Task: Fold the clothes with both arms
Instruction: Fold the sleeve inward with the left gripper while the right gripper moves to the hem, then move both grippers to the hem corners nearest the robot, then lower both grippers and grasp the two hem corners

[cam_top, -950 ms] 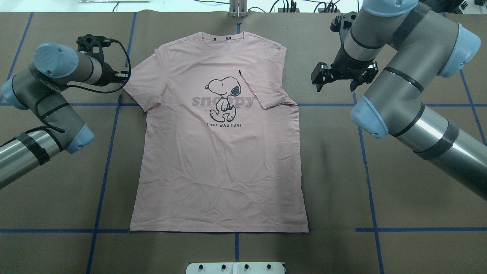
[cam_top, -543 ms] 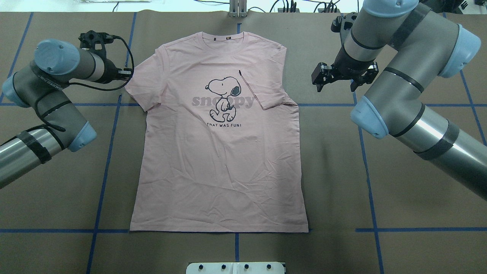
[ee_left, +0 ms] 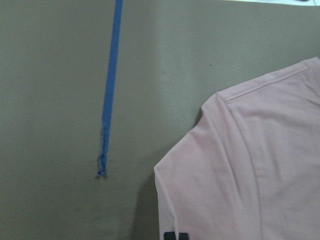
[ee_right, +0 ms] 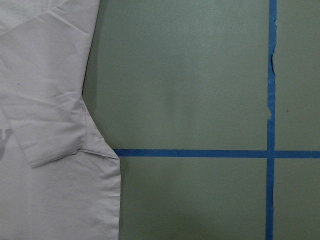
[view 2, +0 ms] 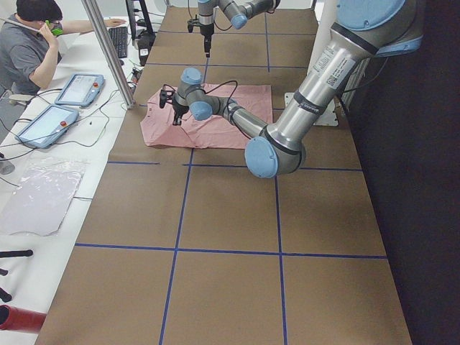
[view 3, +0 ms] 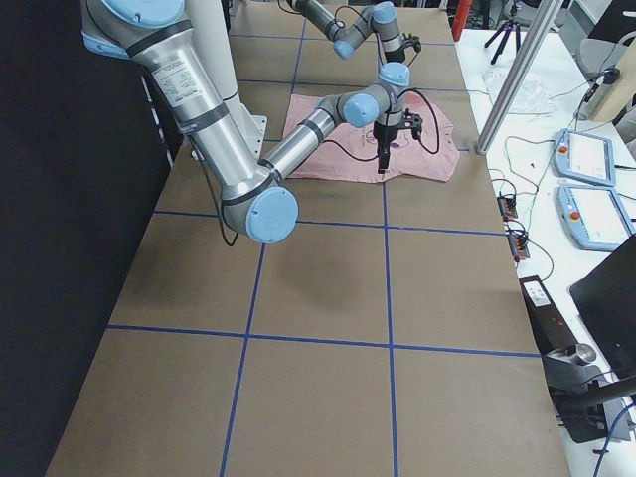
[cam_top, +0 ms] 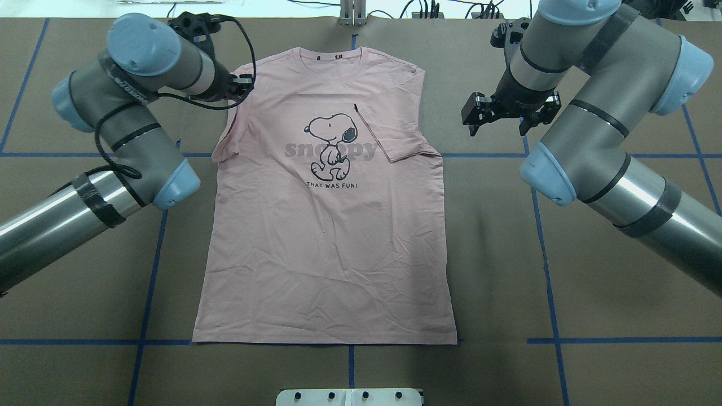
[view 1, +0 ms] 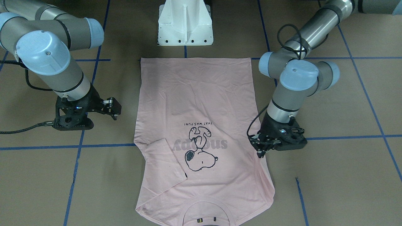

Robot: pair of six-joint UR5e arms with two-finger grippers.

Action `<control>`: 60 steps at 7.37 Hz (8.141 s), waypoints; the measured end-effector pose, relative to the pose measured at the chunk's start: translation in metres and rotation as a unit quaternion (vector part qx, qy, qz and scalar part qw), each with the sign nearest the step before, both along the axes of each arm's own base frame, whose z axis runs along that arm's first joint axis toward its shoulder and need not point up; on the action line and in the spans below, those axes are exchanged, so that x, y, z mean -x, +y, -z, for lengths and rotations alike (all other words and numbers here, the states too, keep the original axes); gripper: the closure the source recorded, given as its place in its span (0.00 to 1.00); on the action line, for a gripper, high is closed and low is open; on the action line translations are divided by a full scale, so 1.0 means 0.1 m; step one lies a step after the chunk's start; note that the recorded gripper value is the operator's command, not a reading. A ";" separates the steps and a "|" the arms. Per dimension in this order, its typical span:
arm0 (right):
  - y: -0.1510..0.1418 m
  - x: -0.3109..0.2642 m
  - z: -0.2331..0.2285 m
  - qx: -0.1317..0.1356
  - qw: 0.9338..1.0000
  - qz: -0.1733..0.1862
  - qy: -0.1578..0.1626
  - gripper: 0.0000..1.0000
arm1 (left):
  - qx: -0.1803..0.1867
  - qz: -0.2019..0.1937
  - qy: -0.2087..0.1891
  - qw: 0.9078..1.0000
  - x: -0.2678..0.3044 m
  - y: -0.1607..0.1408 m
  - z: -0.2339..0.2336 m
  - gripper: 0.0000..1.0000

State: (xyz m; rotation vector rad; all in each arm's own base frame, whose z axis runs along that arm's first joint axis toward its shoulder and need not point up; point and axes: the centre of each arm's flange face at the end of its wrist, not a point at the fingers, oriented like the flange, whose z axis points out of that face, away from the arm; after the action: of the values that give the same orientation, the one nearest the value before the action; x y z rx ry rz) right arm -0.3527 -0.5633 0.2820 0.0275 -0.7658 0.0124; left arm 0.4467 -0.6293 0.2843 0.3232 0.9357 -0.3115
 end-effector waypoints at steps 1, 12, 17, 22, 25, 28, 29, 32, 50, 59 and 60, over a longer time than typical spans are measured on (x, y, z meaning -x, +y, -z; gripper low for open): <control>0.01 -0.01 0.02 -0.002 1.000 0.000 -0.002 0.00 | 0.020 0.006 0.010 1.000 -0.31 -0.11 0.25 1.00; 1.39 0.57 0.02 -0.016 0.998 -0.049 -0.046 0.00 | 0.016 -0.070 0.039 0.997 -0.18 1.09 0.28 0.00; 3.00 1.30 0.06 0.005 0.994 -0.093 -0.050 0.00 | 0.015 -0.117 -0.002 0.993 0.70 2.32 -0.49 0.00; 3.67 1.62 -0.35 0.005 0.996 -0.085 -0.019 0.00 | 0.011 -0.115 -0.004 0.993 0.89 2.49 -0.67 0.00; 3.69 1.73 -0.51 0.007 0.997 -0.077 0.000 0.03 | 0.010 -0.115 -0.003 0.993 0.89 2.49 -0.66 0.00; 3.69 1.79 -0.55 0.007 0.997 -0.074 0.005 0.33 | 0.009 -0.116 -0.002 0.993 0.88 2.49 -0.65 0.00; 3.68 1.79 -0.55 0.006 0.997 -0.074 0.005 0.53 | 0.009 -0.116 -0.002 0.993 0.88 2.49 -0.65 0.00; 3.64 1.76 -0.51 0.009 0.997 -0.074 0.001 1.00 | 0.009 -0.117 -0.003 0.993 0.87 2.49 -0.65 0.00; 3.44 1.51 -0.21 0.009 0.995 -0.093 -0.033 1.00 | 0.167 -0.057 -0.042 0.983 -0.26 3.98 -0.74 0.02; 3.42 1.49 -0.19 0.009 0.995 -0.095 -0.036 1.00 | 0.175 -0.061 -0.054 0.981 -0.38 4.07 -0.87 0.69; 3.41 1.48 -0.19 0.009 0.995 -0.096 -0.036 1.00 | 0.177 -0.059 -0.053 0.981 -0.38 4.07 -0.86 0.78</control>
State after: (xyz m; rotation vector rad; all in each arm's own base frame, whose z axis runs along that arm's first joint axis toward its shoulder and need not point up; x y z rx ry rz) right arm -0.5006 -0.2223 0.3010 0.0833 -0.8323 0.2044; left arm 0.4843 -0.2224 0.3702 -0.0425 0.7742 -0.3420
